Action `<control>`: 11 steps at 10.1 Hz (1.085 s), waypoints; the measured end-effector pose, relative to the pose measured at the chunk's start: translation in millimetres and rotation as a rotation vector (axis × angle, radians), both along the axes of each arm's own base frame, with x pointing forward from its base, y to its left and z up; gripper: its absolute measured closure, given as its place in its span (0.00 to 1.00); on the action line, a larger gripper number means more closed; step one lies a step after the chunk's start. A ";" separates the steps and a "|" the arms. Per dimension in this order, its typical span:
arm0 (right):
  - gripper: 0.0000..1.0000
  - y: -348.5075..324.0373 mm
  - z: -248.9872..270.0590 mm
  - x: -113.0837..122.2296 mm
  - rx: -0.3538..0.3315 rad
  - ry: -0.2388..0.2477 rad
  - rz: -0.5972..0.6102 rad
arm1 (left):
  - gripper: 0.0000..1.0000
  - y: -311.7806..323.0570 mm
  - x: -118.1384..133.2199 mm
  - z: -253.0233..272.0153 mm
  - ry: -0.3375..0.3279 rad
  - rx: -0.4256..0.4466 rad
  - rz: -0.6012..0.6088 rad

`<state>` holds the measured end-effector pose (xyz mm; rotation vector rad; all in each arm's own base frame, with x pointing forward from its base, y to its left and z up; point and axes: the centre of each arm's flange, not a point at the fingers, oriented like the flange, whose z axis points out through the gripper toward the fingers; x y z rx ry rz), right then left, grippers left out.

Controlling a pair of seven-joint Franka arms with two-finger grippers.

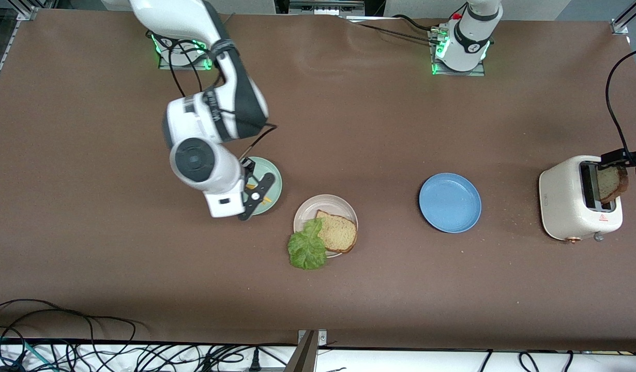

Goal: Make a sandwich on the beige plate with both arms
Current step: 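Carry the squeeze bottle with the right gripper toward the lettuce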

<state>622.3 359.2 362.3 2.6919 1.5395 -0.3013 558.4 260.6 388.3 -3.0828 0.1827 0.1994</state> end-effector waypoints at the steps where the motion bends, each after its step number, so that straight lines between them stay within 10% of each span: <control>1: 0.94 13.9 -11.1 -4.3 -0.048 -0.022 0.039 | 0.00 2.4 -1.1 -4.7 0.008 -0.004 0.004; 5: 0.94 77.7 -23.5 -26.7 -0.297 -0.246 0.301 | 0.20 8.5 -4.3 -18.3 0.035 -0.014 0.016; 9: 0.94 101.8 -39.7 -42.0 -0.362 -0.281 0.372 | 0.78 11.1 -5.1 -18.5 0.037 -0.016 0.020; 11: 0.94 89.5 -33.3 -30.8 -0.364 -0.289 0.351 | 0.88 11.3 -5.1 -18.3 0.037 -0.015 0.021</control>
